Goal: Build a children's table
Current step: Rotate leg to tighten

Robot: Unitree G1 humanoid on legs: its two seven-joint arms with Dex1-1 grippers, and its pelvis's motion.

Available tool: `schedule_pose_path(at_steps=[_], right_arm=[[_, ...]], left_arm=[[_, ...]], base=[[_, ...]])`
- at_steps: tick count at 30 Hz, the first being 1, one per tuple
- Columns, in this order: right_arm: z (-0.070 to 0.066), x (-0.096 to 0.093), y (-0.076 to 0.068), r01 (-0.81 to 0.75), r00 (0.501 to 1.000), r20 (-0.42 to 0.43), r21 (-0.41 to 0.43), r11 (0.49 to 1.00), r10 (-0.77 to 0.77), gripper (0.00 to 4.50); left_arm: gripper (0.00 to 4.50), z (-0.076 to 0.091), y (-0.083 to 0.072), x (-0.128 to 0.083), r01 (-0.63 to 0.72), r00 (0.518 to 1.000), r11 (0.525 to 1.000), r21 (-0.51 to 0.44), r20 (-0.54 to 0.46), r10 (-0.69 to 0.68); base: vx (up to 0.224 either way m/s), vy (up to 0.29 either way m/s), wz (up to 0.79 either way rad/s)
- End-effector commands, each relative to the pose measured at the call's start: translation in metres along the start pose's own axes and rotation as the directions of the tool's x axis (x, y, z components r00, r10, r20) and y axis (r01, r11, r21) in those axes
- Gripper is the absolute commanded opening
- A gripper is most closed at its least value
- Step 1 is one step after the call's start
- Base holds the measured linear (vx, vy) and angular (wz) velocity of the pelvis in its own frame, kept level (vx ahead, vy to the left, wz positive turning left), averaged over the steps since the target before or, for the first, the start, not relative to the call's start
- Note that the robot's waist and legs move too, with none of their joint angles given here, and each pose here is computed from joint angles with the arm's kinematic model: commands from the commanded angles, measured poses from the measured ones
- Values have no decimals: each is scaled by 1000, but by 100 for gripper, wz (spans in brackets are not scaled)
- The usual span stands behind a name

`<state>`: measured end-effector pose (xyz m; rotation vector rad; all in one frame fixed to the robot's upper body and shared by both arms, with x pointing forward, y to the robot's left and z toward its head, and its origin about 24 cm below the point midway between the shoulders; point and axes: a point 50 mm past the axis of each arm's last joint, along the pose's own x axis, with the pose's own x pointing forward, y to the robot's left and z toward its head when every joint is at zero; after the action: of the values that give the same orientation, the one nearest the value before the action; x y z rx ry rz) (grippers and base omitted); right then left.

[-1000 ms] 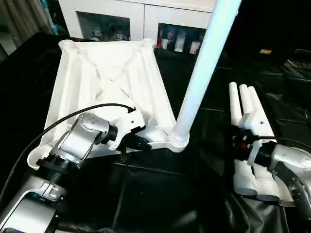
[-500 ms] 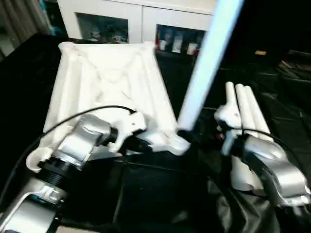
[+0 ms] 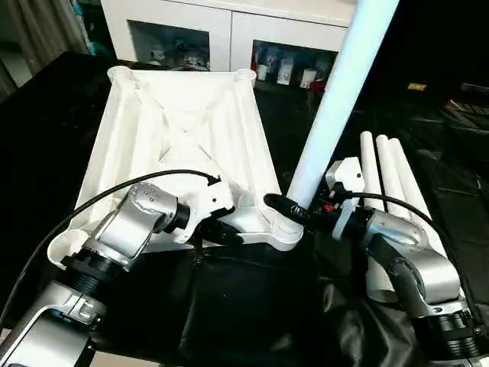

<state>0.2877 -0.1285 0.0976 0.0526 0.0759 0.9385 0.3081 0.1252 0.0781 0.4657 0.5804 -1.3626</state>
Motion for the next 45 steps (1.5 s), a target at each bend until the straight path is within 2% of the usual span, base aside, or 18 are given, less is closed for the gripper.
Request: schedule_pose_path(at_steps=[1, 10, 18, 19, 22, 25, 28, 34, 37, 39, 40, 42, 45], right_arm=[[0, -9, -12, 86, 996, 7, 22, 996, -86, 256], [-2, -8, -13, 107, 994, 18, 65, 992, -109, 200], [-4, -9, -23, 214, 972, 55, 195, 957, -229, 196], [-4, -9, -23, 214, 972, 55, 195, 957, -229, 196], [-12, -5, -8, 130, 991, -22, 54, 990, -129, 196], [-16, -2, 0, 84, 995, -56, 0, 996, -84, 196], [-16, 1, 0, 99, 994, -45, 12, 995, -98, 191], [-14, -6, -20, 237, 971, -9, 105, 966, -237, 189], [-16, -6, -13, 182, 983, -37, 49, 982, -180, 189], [-14, -5, -4, 115, 993, -10, 56, 992, -115, 189], [-12, -5, 0, 89, 996, 7, 60, 994, -89, 224], [-10, -6, 5, 57, 998, 24, 67, 996, -58, 259], [-7, -12, 9, 50, 998, 22, 44, 998, -51, 262]], left_arm=[[0, -10, -11, 14, 92, 996, 995, -39, -17, -93], [0, -10, -11, 15, 89, 996, 995, -43, -19, -90], [0, -12, -11, 14, 84, 996, 995, -47, -22, -86], [0, -12, -11, 14, 84, 996, 995, -47, -22, -86], [0, -12, -10, 14, 82, 996, 996, -47, -24, -83], [0, -12, -9, 14, 82, 996, 996, -45, -24, -83], [0, -11, -9, 13, 80, 996, 996, -43, -25, -81], [0, -11, -7, 13, 76, 997, 996, -41, -29, -77], [0, -11, -7, 13, 72, 997, 997, -39, -28, -73], [0, -12, -6, 13, 62, 997, 998, -33, -32, -63], [0, -12, -5, 13, 56, 998, 998, -29, -34, -57], [0, -12, -5, 13, 51, 998, 998, -25, -34, -52], [0, -11, -3, 12, 42, 999, 999, -22, -29, -43]], base=[[0, 0, 0], [0, 0, 0], [0, 0, 0], [0, 0, 0], [0, 0, 0], [0, 0, 0], [0, 0, 0], [0, 0, 0], [0, 0, 0], [0, 0, 0], [0, 0, 0], [0, 0, 0], [0, 0, 0]])
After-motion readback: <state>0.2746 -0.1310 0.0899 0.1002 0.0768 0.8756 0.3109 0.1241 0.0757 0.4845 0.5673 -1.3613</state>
